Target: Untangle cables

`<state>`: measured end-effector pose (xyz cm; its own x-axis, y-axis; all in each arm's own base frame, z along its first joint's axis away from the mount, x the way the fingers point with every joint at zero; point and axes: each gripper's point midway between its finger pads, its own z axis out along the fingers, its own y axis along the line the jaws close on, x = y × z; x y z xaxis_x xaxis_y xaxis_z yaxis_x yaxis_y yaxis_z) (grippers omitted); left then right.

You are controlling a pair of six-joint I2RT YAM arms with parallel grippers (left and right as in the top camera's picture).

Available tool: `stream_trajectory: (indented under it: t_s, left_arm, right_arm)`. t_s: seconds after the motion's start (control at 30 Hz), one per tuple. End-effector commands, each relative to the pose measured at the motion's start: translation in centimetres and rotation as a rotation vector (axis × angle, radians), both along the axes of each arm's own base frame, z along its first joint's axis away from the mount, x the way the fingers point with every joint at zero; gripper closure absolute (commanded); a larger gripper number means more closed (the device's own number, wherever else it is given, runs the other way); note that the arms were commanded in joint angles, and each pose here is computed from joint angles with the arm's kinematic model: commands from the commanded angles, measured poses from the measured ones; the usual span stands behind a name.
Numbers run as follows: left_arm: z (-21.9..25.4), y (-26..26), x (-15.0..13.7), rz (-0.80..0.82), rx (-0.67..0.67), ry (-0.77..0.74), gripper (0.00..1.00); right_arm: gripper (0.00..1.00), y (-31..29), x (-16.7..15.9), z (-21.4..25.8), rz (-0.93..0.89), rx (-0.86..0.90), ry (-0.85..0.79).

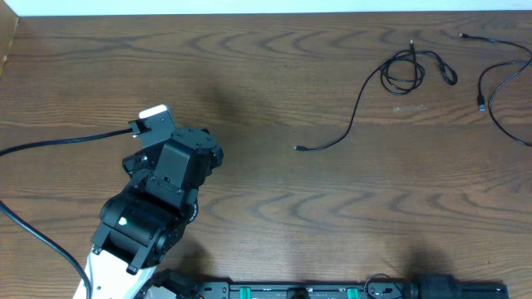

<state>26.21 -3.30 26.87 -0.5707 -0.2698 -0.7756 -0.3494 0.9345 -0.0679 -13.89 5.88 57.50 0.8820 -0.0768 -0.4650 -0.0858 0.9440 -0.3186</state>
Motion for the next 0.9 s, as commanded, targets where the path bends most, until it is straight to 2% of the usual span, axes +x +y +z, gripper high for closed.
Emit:
stream_trajectory:
  t_s: [0.0,0.1,0.2,0.37,0.53,0.77,0.87]
  left_arm:
    - [0.1,0.6,0.0,0.014,0.029,0.0,0.02]
    - [0.1,0.6,0.0,0.014,0.029,0.0,0.02]
    - [0.1,0.6,0.0,0.013,0.029,0.0,0.02]
    - [0.1,0.6,0.0,0.013,0.029,0.0,0.02]
    - [0.1,0.6,0.0,0.014,0.029,0.0,0.02]
    - [0.1,0.6,0.0,0.013,0.029,0.0,0.02]
    - [0.1,0.6,0.0,0.013,0.029,0.0,0.02]
  right_arm:
    - [0.01,0.0,2.4,-0.4,0.009,-0.009,0.026]
    - [0.01,-0.1,5.4,-1.1,0.006,-0.003,0.078]
    - [0.01,0.0,9.7,-3.0,0.015,-0.004,0.187]
    - [0.01,-0.1,18.2,-8.5,0.044,0.026,0.441]
    - [0.01,-0.2,25.2,-14.7,0.042,0.032,0.617]
    - [0.01,-0.3,31.3,-21.8,0.065,0.073,0.741]
    - [0.01,-1.8,33.6,-24.9,0.044,0.19,0.802]
